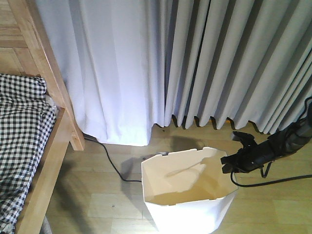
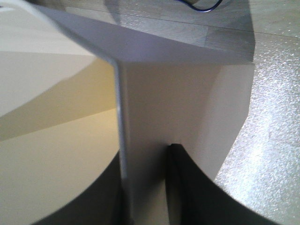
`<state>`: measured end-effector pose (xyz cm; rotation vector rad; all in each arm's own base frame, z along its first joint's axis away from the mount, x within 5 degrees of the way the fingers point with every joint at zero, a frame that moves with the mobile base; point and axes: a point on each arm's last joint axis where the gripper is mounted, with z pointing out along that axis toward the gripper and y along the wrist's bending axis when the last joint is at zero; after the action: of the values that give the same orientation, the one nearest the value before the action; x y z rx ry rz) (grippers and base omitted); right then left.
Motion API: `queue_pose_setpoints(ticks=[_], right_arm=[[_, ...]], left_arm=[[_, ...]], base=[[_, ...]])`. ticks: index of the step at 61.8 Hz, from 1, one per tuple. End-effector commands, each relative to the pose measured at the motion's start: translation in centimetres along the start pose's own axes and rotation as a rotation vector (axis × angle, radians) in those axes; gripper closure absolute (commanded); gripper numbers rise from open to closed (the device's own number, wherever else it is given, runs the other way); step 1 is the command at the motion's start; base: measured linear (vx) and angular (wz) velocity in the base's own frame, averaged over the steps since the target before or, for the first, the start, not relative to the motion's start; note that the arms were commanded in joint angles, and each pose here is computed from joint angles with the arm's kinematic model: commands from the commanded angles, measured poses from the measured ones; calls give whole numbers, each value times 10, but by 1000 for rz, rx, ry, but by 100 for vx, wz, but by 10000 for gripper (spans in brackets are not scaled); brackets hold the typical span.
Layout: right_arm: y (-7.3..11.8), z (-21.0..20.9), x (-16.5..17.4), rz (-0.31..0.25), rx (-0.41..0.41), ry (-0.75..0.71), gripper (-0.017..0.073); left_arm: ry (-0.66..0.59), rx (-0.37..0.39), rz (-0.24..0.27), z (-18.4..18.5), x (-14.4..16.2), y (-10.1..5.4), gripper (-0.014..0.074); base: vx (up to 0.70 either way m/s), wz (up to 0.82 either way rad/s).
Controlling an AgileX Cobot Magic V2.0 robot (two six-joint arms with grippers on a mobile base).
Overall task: Move trash bin to bedside with robot
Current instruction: 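Lower the bin to the floor beside the bed with the right gripper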
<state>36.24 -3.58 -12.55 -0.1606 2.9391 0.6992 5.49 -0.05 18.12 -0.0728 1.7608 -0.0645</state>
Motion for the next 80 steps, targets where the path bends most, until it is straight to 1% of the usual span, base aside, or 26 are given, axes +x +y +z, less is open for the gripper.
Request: queue_pose_setpoints(ticks=[1,12,21,36,51,62,73,80], right_arm=[[15,-16,-23,2,-171,-54,554],[4,6,-26,26,-185,-74,548],[-5,20,-33,27,-190,-100,548],[-16,39,-46,16,-222,-144,548],[-26,59,-43,26,-231,-150,545],[-28,68,-37,36,-240,-135,540],[-28,69,-36,31,-239,-130,532],[-29,69,-36,46,-233,-130,520]], left_arm=[[-72,4,-9,0,-3,0,599],[-72,4,-9,0,-3,0,599],[-72,4,-9,0,-3,0,599],[-72,4,-9,0,-3,0,599],[-72,4,-9,0,-3,0,599],[-72,4,-9,0,-3,0,599],[-72,4,-9,0,-3,0,599],[-72,4,-9,0,-3,0,599]], base=[[0,0],[0,0],[0,0],[0,0],[0,0],[0,0],[0,0],[0,0]])
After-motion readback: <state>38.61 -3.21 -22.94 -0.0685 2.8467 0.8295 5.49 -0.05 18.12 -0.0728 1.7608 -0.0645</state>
